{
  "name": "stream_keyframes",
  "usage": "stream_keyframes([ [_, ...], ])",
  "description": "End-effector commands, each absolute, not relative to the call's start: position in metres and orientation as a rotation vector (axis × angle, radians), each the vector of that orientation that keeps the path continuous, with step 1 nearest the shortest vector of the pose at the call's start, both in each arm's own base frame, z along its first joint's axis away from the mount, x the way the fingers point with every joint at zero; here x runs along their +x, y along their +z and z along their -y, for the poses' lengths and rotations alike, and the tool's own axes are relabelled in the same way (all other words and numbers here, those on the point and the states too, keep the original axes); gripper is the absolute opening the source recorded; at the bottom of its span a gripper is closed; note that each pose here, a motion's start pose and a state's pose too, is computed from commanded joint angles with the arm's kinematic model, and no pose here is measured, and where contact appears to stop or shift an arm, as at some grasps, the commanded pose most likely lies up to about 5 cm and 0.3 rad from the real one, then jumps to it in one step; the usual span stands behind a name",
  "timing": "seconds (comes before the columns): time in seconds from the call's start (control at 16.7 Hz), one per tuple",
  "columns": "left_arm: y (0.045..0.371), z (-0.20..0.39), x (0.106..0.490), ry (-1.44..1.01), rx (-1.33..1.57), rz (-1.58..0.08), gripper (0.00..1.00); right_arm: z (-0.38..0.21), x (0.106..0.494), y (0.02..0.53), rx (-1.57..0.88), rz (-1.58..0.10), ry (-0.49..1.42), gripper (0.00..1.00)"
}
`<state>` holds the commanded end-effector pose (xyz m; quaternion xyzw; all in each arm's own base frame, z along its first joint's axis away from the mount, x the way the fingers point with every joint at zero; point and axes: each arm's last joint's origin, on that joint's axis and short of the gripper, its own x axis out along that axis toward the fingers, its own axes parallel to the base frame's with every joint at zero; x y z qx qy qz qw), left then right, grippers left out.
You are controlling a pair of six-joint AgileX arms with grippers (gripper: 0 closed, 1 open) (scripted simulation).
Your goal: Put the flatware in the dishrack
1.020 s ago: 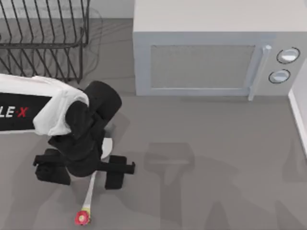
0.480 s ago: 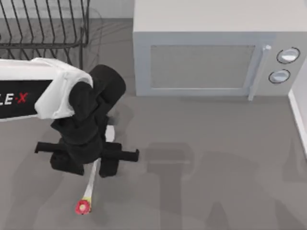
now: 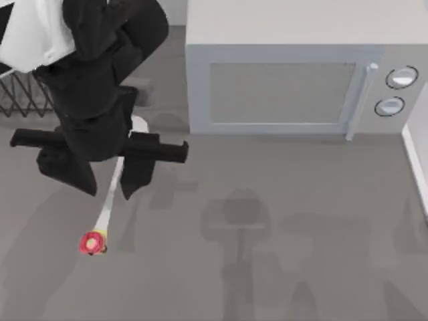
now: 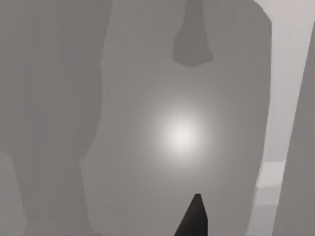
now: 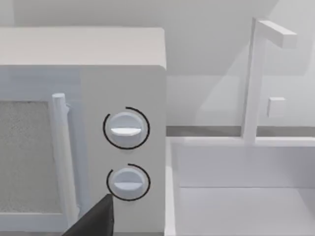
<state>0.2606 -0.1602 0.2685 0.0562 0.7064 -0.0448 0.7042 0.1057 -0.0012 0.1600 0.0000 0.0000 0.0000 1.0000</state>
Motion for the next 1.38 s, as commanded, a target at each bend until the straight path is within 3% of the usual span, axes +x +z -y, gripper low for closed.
stream_keyframes([
  [0.24, 0.312, 0.152, 0.25, -0.111, 0.11, -1.538, 0.0, 0.001, 0.106, 0.16, 0.0, 0.0, 0.0, 1.0],
  [0.6, 0.313, 0.149, 0.25, -0.117, 0.102, -1.527, 0.0, 0.001, 0.106, 0.16, 0.0, 0.0, 0.0, 1.0],
  [0.78, 0.322, 0.132, 0.253, -0.153, 0.036, -1.427, 0.0, 0.001, 0.106, 0.16, 0.0, 0.0, 0.0, 1.0],
  [1.02, 0.34, 0.09, 0.258, -0.2, -0.093, -1.135, 0.0, 0.001, 0.106, 0.16, 0.0, 0.0, 0.0, 1.0],
  [1.38, 0.384, 0.013, 0.24, -0.155, -0.137, -0.455, 0.0, 0.001, 0.106, 0.16, 0.0, 0.0, 0.0, 1.0],
])
